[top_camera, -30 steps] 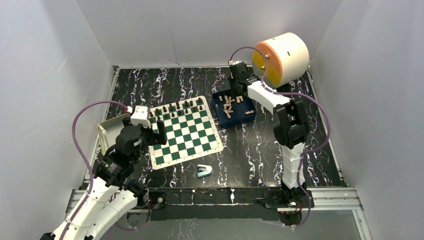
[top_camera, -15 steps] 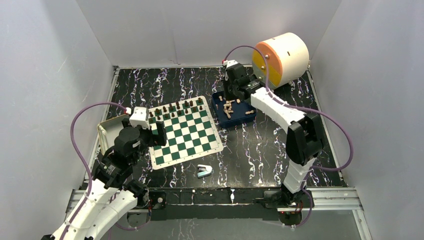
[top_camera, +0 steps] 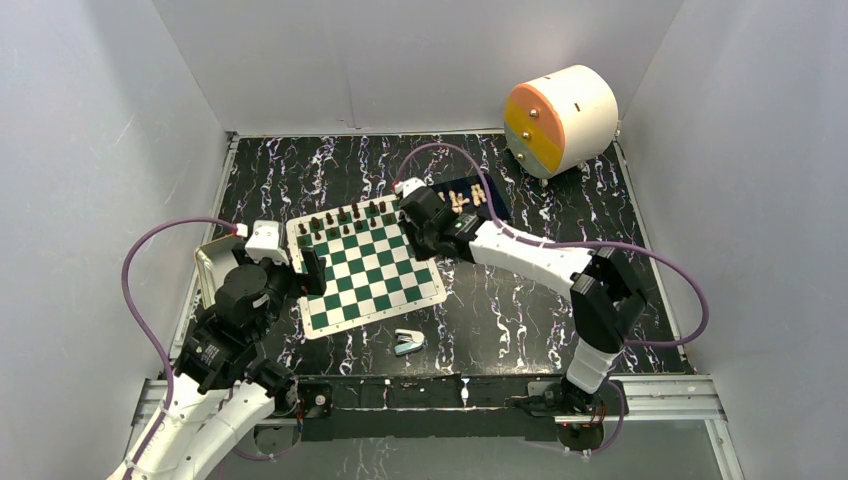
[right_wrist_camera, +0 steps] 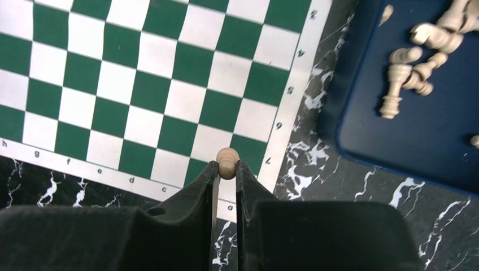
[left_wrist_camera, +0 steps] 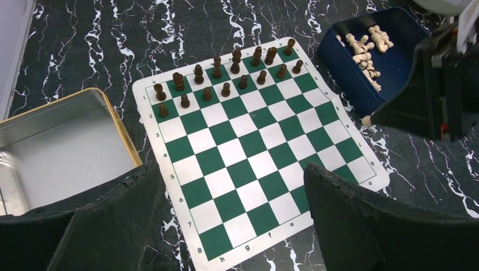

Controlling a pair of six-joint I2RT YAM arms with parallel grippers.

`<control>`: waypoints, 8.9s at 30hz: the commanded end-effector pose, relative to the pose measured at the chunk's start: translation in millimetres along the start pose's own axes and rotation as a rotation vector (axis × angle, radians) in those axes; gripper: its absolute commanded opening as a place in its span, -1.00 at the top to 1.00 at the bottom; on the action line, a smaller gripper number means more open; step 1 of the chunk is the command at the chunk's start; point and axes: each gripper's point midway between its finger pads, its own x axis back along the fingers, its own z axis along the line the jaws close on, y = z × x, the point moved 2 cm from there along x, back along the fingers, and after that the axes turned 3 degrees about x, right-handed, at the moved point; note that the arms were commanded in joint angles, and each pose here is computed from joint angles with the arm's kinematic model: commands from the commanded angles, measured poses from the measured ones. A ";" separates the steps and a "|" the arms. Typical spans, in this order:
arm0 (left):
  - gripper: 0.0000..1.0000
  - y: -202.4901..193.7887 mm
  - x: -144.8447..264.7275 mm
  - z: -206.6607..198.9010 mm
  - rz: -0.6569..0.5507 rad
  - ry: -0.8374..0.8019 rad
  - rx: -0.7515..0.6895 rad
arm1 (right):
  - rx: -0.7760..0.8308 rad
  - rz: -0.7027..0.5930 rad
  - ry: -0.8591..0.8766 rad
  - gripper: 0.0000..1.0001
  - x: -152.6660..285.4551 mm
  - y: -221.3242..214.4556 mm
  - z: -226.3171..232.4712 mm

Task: Set up the chess pieces on the board
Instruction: Place the chess piece on the chessboard, then pick up the chess piece from the storage box, then place the chess piece on the chessboard.

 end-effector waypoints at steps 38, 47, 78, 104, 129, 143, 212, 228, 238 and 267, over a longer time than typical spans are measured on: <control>-0.90 1.6 5.1 2.4 -0.018 0.004 0.009 | 0.016 0.135 -0.145 0.61 -54.6 -72.6 2.9; -0.90 1.0 5.3 1.7 -0.016 -0.001 0.010 | 0.010 0.122 -0.146 0.58 -55.8 -72.9 2.7; -0.90 0.3 3.0 0.0 0.000 -0.004 -0.001 | 0.017 0.030 -0.099 0.19 -25.7 -28.2 10.4; -0.90 -3.7 -12.2 -8.0 0.027 -0.027 -0.044 | -0.189 -0.232 -0.279 0.27 -35.6 66.6 -162.7; -0.90 -1.7 -8.7 -6.1 0.007 -0.025 -0.038 | -0.189 -0.213 -0.361 0.31 -105.1 74.6 -199.1; -0.90 -1.2 -8.8 -4.0 0.002 -0.012 -0.039 | -0.221 -0.196 -0.377 0.32 -121.1 67.3 -202.6; -0.90 0.2 -8.9 1.3 -0.008 0.019 -0.043 | -0.038 -0.190 -0.038 0.60 18.5 26.2 -15.2; -0.90 1.8 -7.0 2.0 -0.021 0.019 -0.037 | -0.055 -0.099 -0.035 0.58 -13.5 -22.0 38.2; -0.90 2.5 -6.9 0.4 -0.024 0.009 -0.037 | -0.068 -0.062 -0.082 0.56 -43.1 -43.4 38.0; -0.90 1.3 -7.2 -0.3 -0.021 0.004 -0.038 | -0.055 -0.037 -0.118 0.45 -63.9 -58.0 34.0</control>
